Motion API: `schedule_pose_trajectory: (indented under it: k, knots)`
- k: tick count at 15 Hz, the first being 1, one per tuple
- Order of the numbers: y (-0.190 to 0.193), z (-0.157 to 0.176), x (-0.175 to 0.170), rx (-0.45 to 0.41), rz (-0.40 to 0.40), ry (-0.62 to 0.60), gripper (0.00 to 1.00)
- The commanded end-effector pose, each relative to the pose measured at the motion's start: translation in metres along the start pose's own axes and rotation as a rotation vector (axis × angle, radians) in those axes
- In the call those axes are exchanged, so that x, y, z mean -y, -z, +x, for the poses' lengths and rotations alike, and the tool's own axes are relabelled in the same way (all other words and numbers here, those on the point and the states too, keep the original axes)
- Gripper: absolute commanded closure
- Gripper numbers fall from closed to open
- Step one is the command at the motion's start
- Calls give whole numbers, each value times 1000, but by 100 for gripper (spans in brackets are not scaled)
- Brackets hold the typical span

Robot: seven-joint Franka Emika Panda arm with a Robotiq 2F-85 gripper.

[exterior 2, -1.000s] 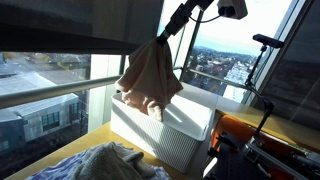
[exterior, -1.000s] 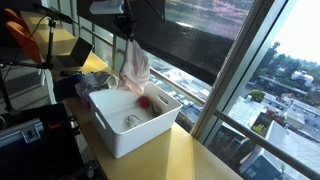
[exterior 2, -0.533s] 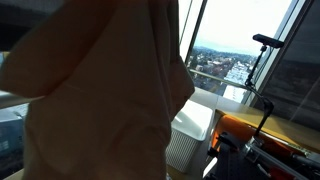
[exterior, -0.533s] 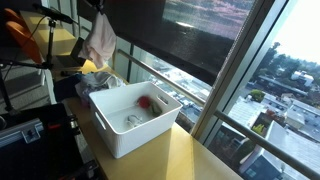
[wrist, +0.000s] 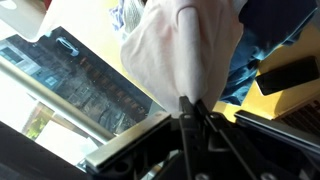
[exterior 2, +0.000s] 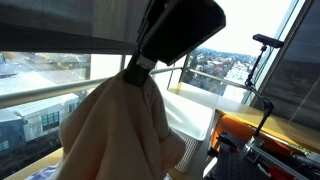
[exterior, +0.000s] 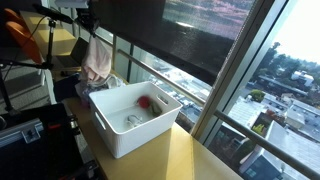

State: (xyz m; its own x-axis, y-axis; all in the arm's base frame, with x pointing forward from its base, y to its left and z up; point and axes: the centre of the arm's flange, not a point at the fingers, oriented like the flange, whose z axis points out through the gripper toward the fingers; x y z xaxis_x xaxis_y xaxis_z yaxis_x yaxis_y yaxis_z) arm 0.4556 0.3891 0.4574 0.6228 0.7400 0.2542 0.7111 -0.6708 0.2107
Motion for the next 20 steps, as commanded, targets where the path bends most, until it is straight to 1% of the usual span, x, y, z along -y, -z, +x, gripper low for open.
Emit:
schedule_pose_trajectory:
  k: [1, 3, 5, 7, 8, 10, 12, 15, 17, 20]
  knots:
    - [-13, -4, -23, 37, 0, -32, 63]
    - [-14, -15, -57, 47, -14, -72, 49]
    - [-19, -34, -106, 61, -47, -132, 34]
    - [-30, -62, -163, 87, -84, -213, 20]
    - [-41, -77, -189, 103, -97, -248, 12]
    - [-73, -112, -237, 139, -122, -313, 0]
    - [-114, -151, -270, 176, -126, -354, 0]
    - [-177, -198, -295, 214, -108, -399, 0]
    - [-213, -217, -301, 229, -83, -426, 0]
    - [-255, -225, -299, 242, -58, -433, 0]
